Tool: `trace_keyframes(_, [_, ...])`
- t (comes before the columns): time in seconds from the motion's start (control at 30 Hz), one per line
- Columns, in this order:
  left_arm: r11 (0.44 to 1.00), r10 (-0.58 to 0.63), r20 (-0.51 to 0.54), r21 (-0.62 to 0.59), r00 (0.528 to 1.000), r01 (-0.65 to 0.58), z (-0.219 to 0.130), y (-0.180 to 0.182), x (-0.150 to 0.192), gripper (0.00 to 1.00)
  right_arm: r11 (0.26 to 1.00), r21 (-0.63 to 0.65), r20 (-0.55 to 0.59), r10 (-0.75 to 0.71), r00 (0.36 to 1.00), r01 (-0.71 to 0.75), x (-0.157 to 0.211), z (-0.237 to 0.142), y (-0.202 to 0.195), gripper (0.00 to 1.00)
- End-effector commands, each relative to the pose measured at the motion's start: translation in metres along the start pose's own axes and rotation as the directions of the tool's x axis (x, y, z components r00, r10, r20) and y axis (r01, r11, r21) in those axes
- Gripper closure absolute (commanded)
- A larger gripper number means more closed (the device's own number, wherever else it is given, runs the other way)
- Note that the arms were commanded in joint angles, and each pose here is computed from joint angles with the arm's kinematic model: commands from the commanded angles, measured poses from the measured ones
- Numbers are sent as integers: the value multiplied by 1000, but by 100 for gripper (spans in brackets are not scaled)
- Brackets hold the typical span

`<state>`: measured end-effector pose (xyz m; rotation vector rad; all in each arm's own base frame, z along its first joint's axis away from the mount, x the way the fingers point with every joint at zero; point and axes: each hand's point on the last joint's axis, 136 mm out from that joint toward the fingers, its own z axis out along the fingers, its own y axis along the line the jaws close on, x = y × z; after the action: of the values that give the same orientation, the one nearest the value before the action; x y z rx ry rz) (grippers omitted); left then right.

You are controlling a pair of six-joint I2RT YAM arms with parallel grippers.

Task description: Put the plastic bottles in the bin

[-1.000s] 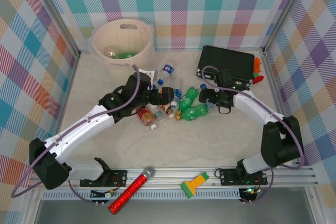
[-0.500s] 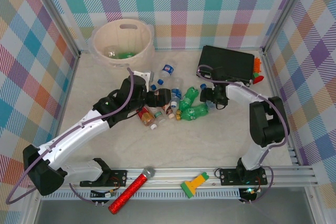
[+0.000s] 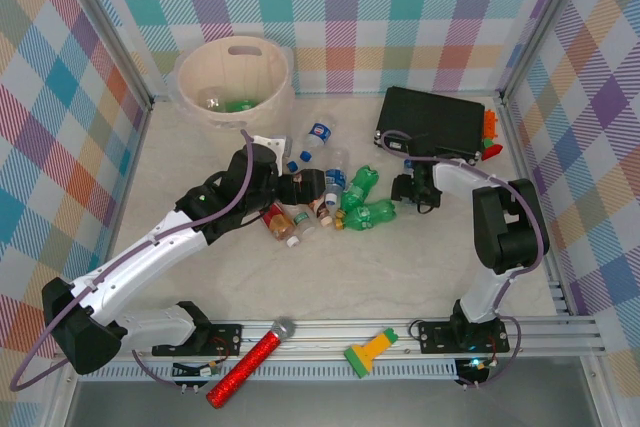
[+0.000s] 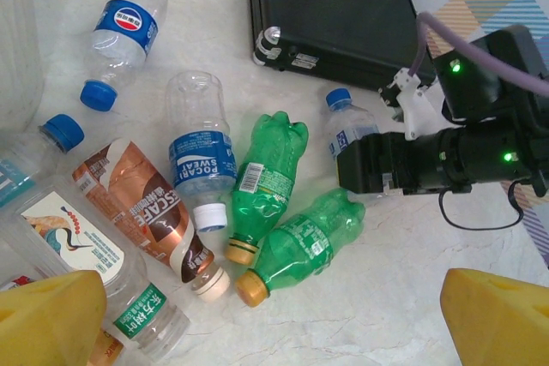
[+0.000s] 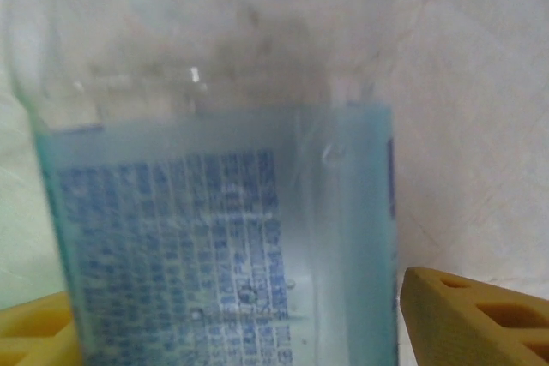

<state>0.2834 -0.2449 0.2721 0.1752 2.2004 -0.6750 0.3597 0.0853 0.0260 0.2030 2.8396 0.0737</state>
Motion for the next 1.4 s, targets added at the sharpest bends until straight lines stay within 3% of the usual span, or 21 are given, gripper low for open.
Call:
trace_keyframes(0.0, [1000, -1, 17, 11, 1000, 1, -4, -3, -3, 0, 999, -40, 26, 9, 1000, -8, 1, -7, 3, 25])
trace_keyframes(0.17, [1000, -12, 20, 13, 1000, 11, -5, -5, -5, 0, 999, -47, 64, 7, 998, -4, -2, -17, 3, 36])
trace_keyframes(0.43, [998, -57, 25, 21, 998, 56, -7, -9, -11, 0, 996, -84, 206, 14, 978, 3, -13, -64, 6, 37])
trace_keyframes(0.63, [993, -115, 17, 34, 993, 114, 2, -15, -15, 0, 977, -177, 370, -49, 928, 122, -11, -118, 32, 37])
trace_keyframes(0.83, [979, -178, 13, 103, 984, 176, 11, -30, -25, 0, 908, -258, 522, -158, 839, 331, 7, -172, 77, 38])
trace_keyframes(1.13, [939, -264, 48, 240, 963, 246, 13, -47, -51, 6, 731, -291, 660, -314, 683, 617, 56, -224, 144, 38])
trace_keyframes(1.37, [918, -356, 35, 203, 934, 342, 28, -26, -51, 9, 707, -310, 679, -304, 668, 636, 62, -233, 158, 39])
